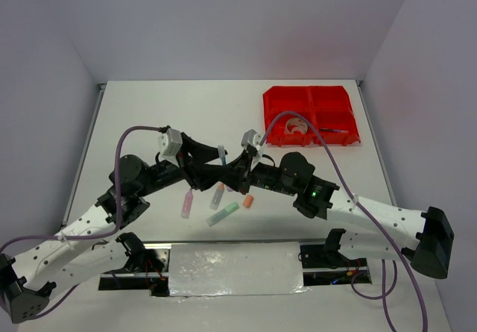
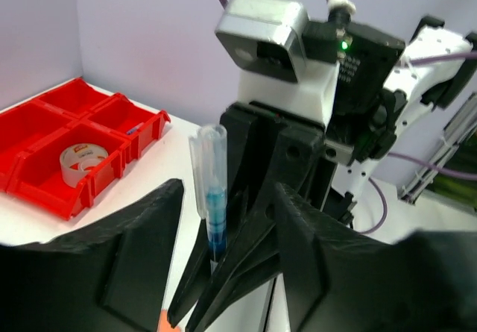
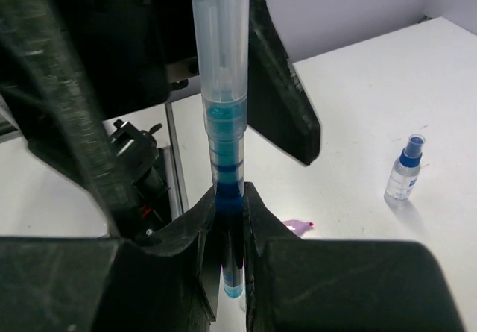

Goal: Sort the stationery into containers
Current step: Close the pen cap on the pen.

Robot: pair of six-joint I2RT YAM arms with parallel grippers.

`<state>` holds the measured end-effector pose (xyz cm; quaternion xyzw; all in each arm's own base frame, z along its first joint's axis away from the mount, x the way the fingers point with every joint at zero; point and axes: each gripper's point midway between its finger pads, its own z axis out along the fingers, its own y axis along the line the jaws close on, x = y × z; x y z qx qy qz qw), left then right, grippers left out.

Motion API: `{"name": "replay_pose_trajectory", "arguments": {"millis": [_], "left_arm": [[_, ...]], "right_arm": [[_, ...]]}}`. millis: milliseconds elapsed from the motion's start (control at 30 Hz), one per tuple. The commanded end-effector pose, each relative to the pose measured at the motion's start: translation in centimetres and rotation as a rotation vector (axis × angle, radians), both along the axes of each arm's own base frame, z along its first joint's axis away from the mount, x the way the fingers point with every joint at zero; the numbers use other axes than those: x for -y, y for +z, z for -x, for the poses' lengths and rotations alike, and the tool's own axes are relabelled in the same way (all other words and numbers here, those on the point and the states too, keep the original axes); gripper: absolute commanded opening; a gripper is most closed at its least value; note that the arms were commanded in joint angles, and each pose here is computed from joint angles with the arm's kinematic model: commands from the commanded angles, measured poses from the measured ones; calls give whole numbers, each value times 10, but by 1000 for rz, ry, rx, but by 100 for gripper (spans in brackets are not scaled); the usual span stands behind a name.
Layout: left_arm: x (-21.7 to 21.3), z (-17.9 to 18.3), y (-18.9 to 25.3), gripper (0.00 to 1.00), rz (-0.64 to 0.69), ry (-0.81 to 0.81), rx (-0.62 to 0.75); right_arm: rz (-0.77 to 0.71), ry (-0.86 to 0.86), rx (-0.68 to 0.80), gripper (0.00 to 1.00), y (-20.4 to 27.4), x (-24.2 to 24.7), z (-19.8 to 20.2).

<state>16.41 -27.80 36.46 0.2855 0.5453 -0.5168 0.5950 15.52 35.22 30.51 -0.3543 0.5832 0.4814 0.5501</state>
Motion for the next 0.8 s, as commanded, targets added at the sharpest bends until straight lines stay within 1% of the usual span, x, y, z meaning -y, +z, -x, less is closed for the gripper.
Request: {"name": "replay_pose_trajectory", "arguments": {"millis": [0, 100, 167, 233, 333, 433, 467, 567, 600, 767], "left_arm": [[-2, 8, 22, 66, 22, -13, 67], [-2, 9, 20, 74, 12, -13, 65], [-2, 8, 19, 78, -1, -5, 60], [-3, 6, 20, 79, -13, 10, 57], [-9, -7, 17, 80, -40, 90, 30], [-16, -13, 21, 83, -30, 141, 23], [-18, -14, 24, 87, -19, 157, 23], [-20, -7, 38, 88, 13, 135, 50], [-19, -1, 45, 90, 27, 105, 72], [-20, 9, 65, 93, 58, 70, 126]], "right_arm": [[-62, -29, 77, 0, 34, 4, -5], [-58, -34, 77, 0, 35, 5, -6], [-59, -35, 80, 0, 36, 5, -6], [-61, -37, 82, 0, 36, 6, -6], [-64, -34, 88, 0, 39, 8, -4], [-59, -17, 95, 0, 40, 7, -1], [-55, -9, 94, 0, 39, 7, 0], [-44, -7, 84, 0, 37, 7, 0], [-35, 4, 82, 0, 34, 5, 2], [-25, 113, 100, 0, 34, 4, 21]]}}
